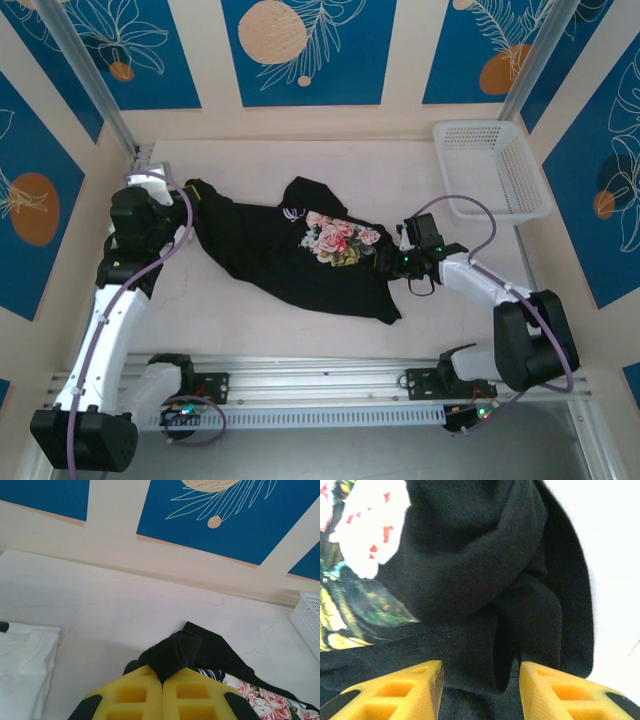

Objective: Fold the inside-out t-shirt

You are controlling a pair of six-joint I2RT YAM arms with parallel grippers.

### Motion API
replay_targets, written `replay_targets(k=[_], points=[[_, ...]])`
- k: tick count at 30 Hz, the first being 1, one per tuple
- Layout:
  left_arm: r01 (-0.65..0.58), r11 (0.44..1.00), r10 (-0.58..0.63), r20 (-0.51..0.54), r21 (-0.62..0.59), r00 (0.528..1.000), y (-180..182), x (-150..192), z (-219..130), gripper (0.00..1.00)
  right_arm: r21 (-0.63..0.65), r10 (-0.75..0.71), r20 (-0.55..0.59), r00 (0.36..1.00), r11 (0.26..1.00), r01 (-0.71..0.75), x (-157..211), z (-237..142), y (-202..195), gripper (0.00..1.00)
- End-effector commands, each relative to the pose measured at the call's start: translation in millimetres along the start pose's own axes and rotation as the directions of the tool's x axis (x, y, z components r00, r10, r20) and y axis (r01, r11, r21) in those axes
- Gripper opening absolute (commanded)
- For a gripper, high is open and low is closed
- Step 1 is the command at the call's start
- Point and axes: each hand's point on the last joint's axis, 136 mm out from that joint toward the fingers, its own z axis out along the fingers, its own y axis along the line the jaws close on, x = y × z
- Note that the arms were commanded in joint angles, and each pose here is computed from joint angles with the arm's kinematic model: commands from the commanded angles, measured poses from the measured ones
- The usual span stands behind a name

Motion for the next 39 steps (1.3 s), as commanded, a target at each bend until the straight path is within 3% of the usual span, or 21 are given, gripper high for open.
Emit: replay_targets(k=[1, 4, 7, 10, 19, 25, 30, 39], points=[[0.008, 1.000, -0.009, 0.039, 0.027, 0.999, -3, -8, -4, 0.00, -0.053, -0.018, -0.033, 0.999, 0.998, 0.016, -1, 9, 9, 0.45], [0.011, 0.999, -0.012, 0.040, 0.031, 0.999, -3, -7, -5, 0.00, -0.087, -0.029, -0.047, 0.998, 0.996, 0.024, -3, 16, 14, 0.40], [0.010, 0.999, -0.011, 0.038, 0.036, 0.999, -5, -8, -5, 0.00, -0.150, -0.065, -0.016, 0.998, 0.987, 0.062, -11, 5, 30, 0.16], [0.002, 1.000, -0.004, 0.045, 0.031, 0.999, -6, -13, -8, 0.00, -0.156, -0.115, 0.076, 0.990, 0.980, 0.126, -27, -25, 40, 0.02], [0.010, 0.995, -0.031, 0.208, 0.098, 0.978, -20, -74, -41, 0.00, -0.245, -0.188, 0.353, 0.917, 0.927, 0.285, -68, -163, 80, 0.00], [-0.008, 1.000, 0.001, 0.324, 0.020, 0.946, -7, -125, -82, 0.00, -0.245, -0.217, 0.464, 0.859, 0.900, 0.360, -80, -230, 97, 0.00], [0.008, 0.999, 0.010, 0.333, -0.053, 0.943, 9, -133, -87, 0.00, -0.262, -0.207, 0.413, 0.887, 0.905, 0.334, -77, -224, 95, 0.00], [0.082, 0.987, -0.053, 0.206, -0.136, 0.977, 50, -90, -46, 0.00, -0.272, -0.040, 0.230, 0.972, 0.957, 0.104, -74, -144, 45, 0.00]])
